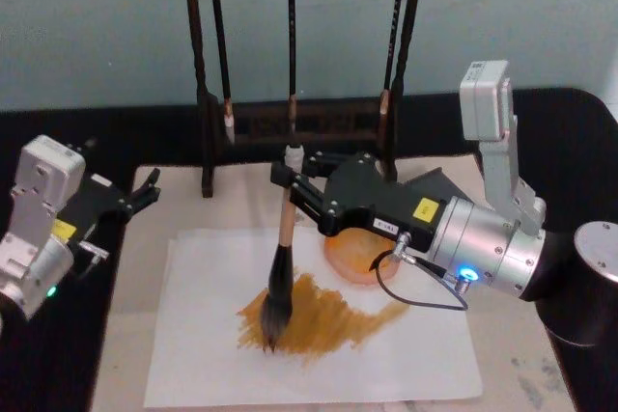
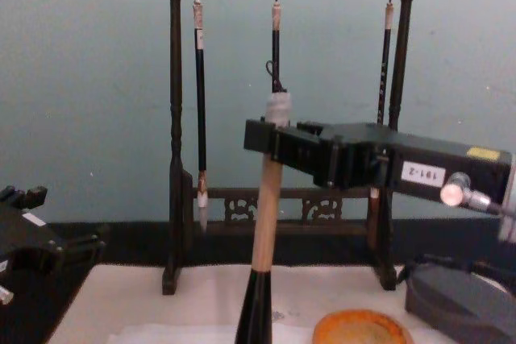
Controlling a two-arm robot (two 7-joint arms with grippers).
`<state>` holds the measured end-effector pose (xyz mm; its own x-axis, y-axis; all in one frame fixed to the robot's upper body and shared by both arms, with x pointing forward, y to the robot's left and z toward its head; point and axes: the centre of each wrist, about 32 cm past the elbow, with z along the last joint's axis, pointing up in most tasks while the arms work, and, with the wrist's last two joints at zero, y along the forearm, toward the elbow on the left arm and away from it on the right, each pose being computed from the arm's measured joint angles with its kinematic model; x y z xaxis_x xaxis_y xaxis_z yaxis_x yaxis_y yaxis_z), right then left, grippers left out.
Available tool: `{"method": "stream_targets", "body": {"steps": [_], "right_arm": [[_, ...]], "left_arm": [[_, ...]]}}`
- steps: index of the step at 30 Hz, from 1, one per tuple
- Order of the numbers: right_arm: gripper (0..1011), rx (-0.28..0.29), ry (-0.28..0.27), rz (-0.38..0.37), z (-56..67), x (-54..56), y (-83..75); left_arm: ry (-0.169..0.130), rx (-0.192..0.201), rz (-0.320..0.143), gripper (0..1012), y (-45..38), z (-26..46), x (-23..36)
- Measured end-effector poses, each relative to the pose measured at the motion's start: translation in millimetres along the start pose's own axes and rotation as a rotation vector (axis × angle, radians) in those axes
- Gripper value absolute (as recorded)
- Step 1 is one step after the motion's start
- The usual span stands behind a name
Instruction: Pick up the brush from the inkstone, write on the paper, then place the brush back to its original position.
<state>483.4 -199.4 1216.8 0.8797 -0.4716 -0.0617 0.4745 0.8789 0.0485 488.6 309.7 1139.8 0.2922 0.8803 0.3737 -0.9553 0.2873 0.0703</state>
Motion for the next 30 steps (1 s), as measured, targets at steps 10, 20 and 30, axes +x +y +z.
{"method": "stream_targets", "body": {"steps": [10, 20, 30], "right_arm": [[167, -0.021, 0.011, -0.045, -6.6, 6.7, -0.4], [167, -0.018, 0.022, -0.107, -8.8, 12.3, -0.5], [166, -0.022, -0.035, -0.180, -10.6, 15.4, -0.9]], "left_arm": [[0.000, 0.000, 0.000, 1010, 0.0, 0.0, 0.0], [0.000, 0.000, 0.000, 1010, 0.0, 0.0, 0.0], [0.000, 0.000, 0.000, 1010, 0.0, 0.0, 0.0]]}}
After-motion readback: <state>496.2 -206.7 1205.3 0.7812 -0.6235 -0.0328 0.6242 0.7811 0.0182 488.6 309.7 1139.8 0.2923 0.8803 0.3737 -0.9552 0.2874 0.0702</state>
